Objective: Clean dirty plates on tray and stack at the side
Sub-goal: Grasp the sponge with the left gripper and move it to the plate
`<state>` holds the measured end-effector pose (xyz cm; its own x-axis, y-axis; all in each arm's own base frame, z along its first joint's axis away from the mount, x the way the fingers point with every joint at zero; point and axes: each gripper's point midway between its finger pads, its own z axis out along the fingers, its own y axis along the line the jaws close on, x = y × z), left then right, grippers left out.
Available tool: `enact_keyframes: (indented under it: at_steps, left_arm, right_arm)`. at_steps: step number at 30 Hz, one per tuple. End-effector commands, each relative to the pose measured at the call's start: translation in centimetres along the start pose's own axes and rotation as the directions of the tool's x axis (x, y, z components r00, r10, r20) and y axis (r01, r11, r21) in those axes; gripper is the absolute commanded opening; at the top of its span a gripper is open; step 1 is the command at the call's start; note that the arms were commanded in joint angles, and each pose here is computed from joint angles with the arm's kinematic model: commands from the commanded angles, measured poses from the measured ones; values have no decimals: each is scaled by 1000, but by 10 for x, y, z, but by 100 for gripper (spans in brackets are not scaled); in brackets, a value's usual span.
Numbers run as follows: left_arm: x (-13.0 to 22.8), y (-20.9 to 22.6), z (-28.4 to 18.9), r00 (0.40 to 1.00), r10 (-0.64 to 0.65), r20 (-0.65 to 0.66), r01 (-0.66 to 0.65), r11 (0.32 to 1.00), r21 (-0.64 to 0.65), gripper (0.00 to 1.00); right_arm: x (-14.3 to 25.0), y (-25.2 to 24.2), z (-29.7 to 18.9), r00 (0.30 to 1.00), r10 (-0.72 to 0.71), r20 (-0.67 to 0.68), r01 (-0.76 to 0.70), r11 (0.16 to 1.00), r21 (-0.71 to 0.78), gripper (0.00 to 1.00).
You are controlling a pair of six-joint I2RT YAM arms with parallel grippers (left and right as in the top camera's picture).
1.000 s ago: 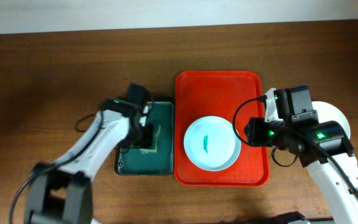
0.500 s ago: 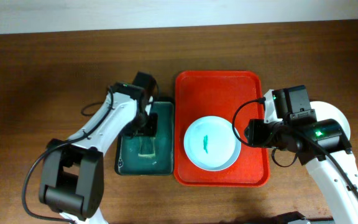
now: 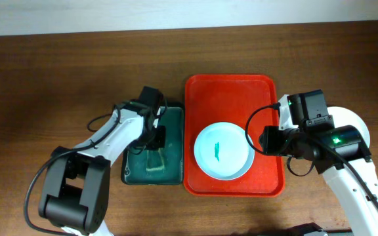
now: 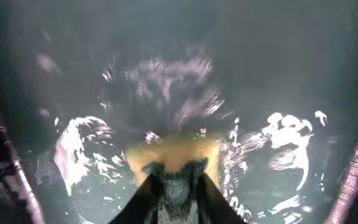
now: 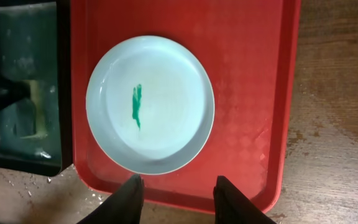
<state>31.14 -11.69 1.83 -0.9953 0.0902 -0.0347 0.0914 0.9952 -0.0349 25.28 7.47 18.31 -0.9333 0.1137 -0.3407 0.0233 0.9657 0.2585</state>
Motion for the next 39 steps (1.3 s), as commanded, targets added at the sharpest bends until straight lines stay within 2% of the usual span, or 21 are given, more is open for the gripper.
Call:
enact_keyframes:
  at_steps: [1, 4, 7, 9, 11, 12, 13, 15, 16, 18, 20, 22, 23, 24, 30, 33, 35, 39]
  left_arm:
    - [-18, -5, -48, 1000, -6, 17, 6, 1000, 2, 53]
    - [-3, -3, -54, 999, -8, -54, 8, 1000, -5, 55]
    - [18, -4, -35, 992, -41, -117, 42, 999, 8, 47]
    - [34, -2, -9, 989, -43, -138, 44, 999, 1, 33]
    - [54, -2, 14, 984, -67, -164, 66, 998, -9, 28]
    - [59, -3, 20, 984, -62, -167, 62, 998, -6, 17]
    - [61, -3, 23, 984, -58, -166, 58, 998, -6, 0]
    - [53, -5, 19, 987, -57, -148, 58, 998, 1, 0]
    - [46, -8, 13, 990, -56, -133, 57, 998, 6, 0]
    - [33, -11, 0, 992, -54, -110, 55, 998, 10, 0]
    - [10, -12, -30, 997, -30, -65, 29, 1000, -9, 0]
    - [-5, -10, -55, 1000, -5, -29, 4, 999, -38, 0]
    - [-14, -9, -69, 1000, -3, -1, 3, 999, -55, 0]
    - [-17, -10, -73, 1000, 0, 10, 0, 999, -53, 0]
    - [-19, -17, -76, 1000, 0, 13, 0, 1000, -17, 0]
    - [-18, -50, -78, 1000, 14, 0, -14, 988, 152, 0]
    - [-23, -84, -82, 997, 63, 44, -72, 964, 257, 0]
    - [-24, -138, -86, 979, 150, 136, -186, 934, 305, 0]
  right_arm:
    - [-1, -2, -1, 1000, 3, 1, -3, 1000, 8, 39]
    - [-1, -3, -1, 1000, 2, 3, -2, 1000, 12, 39]
    - [-3, -7, -1, 1000, 3, 10, -3, 999, 40, 39]
    - [-3, -9, -1, 1000, 3, 13, -3, 999, 48, 39]
    - [-3, -9, -1, 1000, 3, 12, -3, 999, 48, 39]
    - [-3, -9, -1, 1000, 2, 12, -3, 999, 48, 40]
    - [-3, -9, -1, 1000, 3, 12, -3, 999, 48, 40]
    - [-3, -10, -1, 1000, 20, 16, -21, 998, 56, 35]
    - [-5, -21, -2, 994, 101, 38, -105, 988, 117, 35]
    - [-7, -34, -4, 977, 198, 78, -209, 962, 174, 38]
    - [-10, -43, -3, 966, 251, 69, -259, 953, 161, 38]
    - [-10, -43, 3, 981, 191, 21, -193, 974, 119, 40]
    - [-8, -33, 10, 997, 66, -41, -64, 997, 33, 40]
    - [-5, -31, 14, 996, 38, -75, -38, 999, 1, 40]
    - [7, -42, 65, 956, 88, -279, -86, 996, 20, 39]
    - [11, -44, 87, 937, 102, -335, -105, 994, 11, 39]
    - [15, -48, 101, 930, 108, -350, -109, 994, 16, 39]
    - [28, -55, 127, 924, 108, -367, -109, 994, 19, 39]
